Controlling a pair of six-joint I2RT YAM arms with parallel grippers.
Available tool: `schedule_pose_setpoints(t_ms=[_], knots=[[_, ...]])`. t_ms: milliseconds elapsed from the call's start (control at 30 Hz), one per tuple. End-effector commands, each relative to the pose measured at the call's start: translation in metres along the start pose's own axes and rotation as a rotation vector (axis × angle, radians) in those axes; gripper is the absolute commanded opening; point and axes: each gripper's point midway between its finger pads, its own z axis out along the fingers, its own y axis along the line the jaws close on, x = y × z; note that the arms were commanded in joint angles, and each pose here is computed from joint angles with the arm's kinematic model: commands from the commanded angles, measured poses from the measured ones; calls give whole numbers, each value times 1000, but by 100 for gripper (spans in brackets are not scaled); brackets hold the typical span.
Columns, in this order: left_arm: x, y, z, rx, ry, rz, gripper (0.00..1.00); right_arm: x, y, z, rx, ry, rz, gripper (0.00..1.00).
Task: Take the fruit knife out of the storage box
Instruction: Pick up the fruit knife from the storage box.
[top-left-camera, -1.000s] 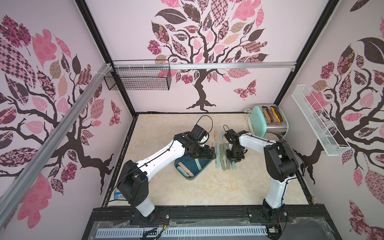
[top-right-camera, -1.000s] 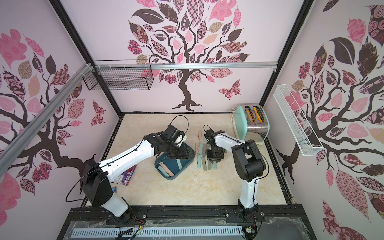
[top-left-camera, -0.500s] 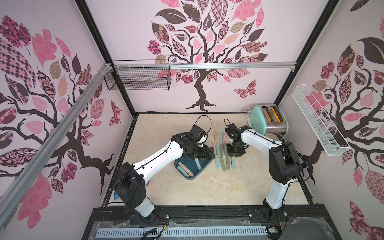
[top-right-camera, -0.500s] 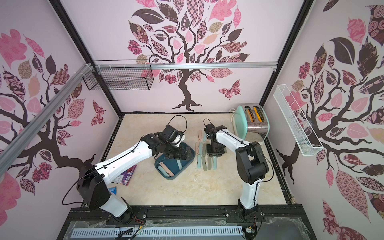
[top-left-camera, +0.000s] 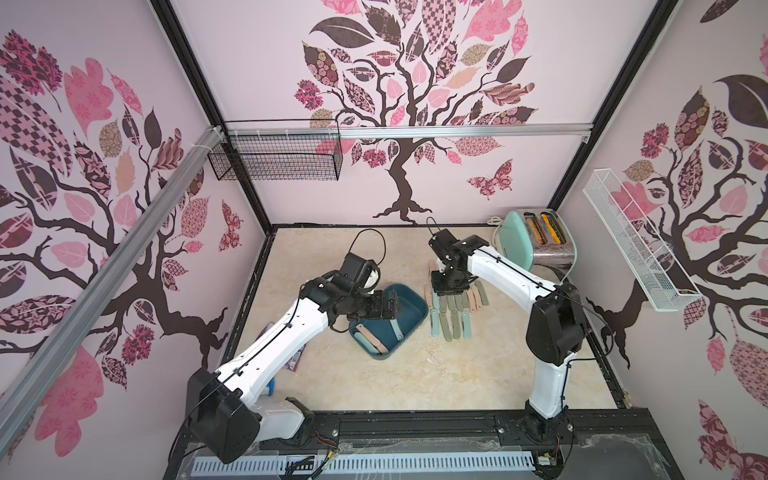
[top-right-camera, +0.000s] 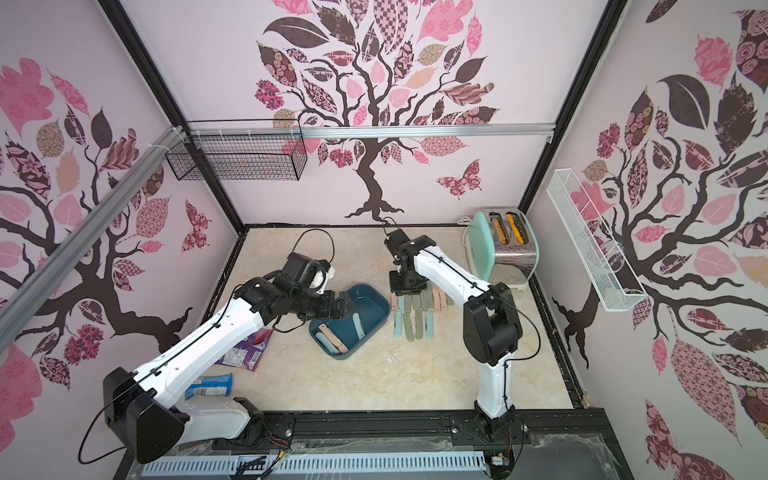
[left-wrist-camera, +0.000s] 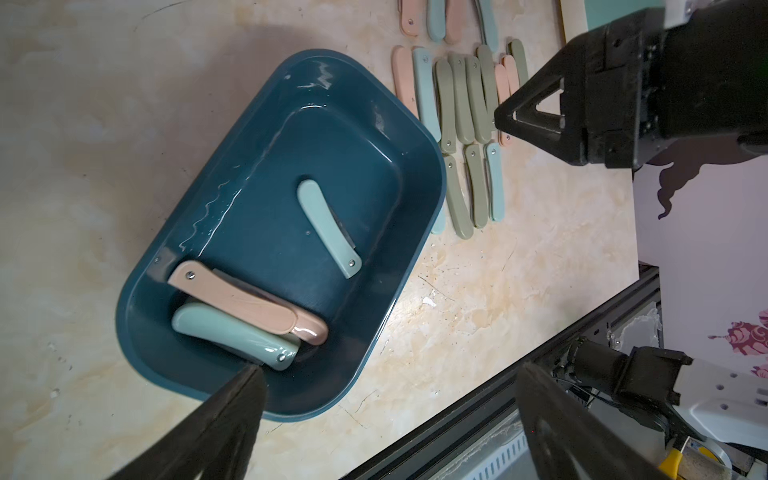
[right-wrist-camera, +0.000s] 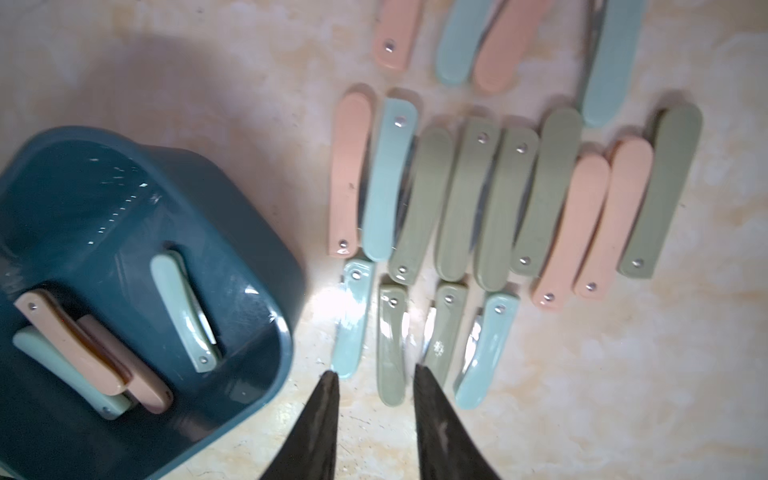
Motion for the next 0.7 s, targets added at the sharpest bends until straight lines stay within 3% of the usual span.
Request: schedule_pose_setpoints(t_ms=[0, 333, 667], knots=[[14, 14, -9, -43, 2, -19, 98, 3, 27, 9, -3, 38, -53, 33], [40, 41, -40, -126, -32, -39, 98, 20, 103, 48, -29, 100, -198, 36], [64, 59, -57, -174, -43, -69, 98, 36, 136, 83, -27, 157, -275, 48]])
